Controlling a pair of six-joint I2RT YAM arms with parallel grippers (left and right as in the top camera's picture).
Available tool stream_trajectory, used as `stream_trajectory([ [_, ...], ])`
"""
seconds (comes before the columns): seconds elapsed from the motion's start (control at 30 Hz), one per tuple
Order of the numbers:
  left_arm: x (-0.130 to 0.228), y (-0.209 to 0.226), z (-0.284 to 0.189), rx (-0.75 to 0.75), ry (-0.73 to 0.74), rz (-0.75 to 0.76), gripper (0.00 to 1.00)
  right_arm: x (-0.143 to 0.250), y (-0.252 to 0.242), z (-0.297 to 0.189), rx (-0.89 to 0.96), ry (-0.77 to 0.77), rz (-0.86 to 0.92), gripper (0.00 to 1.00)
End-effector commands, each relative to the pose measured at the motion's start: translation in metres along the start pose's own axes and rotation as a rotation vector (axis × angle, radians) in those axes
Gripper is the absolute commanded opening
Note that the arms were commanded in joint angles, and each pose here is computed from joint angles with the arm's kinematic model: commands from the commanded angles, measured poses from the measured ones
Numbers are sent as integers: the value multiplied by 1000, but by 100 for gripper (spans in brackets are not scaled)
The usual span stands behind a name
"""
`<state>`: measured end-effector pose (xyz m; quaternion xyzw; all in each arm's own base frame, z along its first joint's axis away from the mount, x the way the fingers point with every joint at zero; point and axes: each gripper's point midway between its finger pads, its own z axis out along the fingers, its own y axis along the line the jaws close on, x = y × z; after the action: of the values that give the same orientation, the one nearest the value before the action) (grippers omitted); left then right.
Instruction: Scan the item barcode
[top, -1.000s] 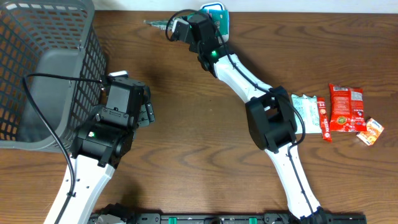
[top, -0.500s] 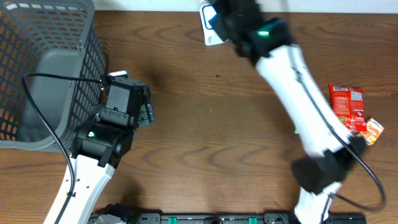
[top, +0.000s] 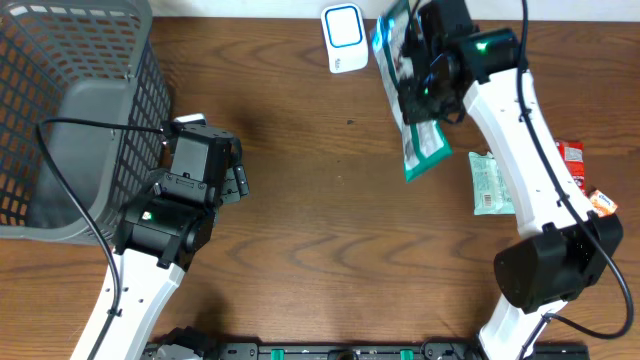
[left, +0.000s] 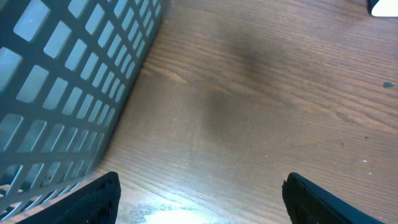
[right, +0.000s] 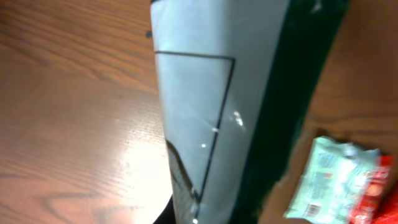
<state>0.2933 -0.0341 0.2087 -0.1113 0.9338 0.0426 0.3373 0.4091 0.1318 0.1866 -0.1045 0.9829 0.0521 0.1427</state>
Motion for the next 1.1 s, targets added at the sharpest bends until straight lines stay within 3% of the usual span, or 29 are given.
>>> stream_trajectory([
  [0.0,-7,1,-4,-4,-21,-15,85,22,2,33,-31,86,88,1],
  [0.37,-7,1,-4,-4,-21,-15,85,63,-26,102,9,153,155,1],
  [0.6,-7,1,-4,-4,-21,-15,84,80,-81,109,190,169,282,2],
  [0.8,-7,1,-4,-4,-21,-15,85,94,-102,112,204,200,336,24],
  [0.83,-7,1,-4,-4,-21,-15,85,95,-105,112,205,203,344,36],
  [0.9,-7,1,-4,-4,-21,-15,85,97,-112,112,209,205,360,77],
  [1.0,-7,1,-4,-4,-21,-15,85,93,-118,111,207,190,341,99],
  [1.07,-7,1,-4,-4,-21,-15,85,89,-119,108,204,184,319,99],
])
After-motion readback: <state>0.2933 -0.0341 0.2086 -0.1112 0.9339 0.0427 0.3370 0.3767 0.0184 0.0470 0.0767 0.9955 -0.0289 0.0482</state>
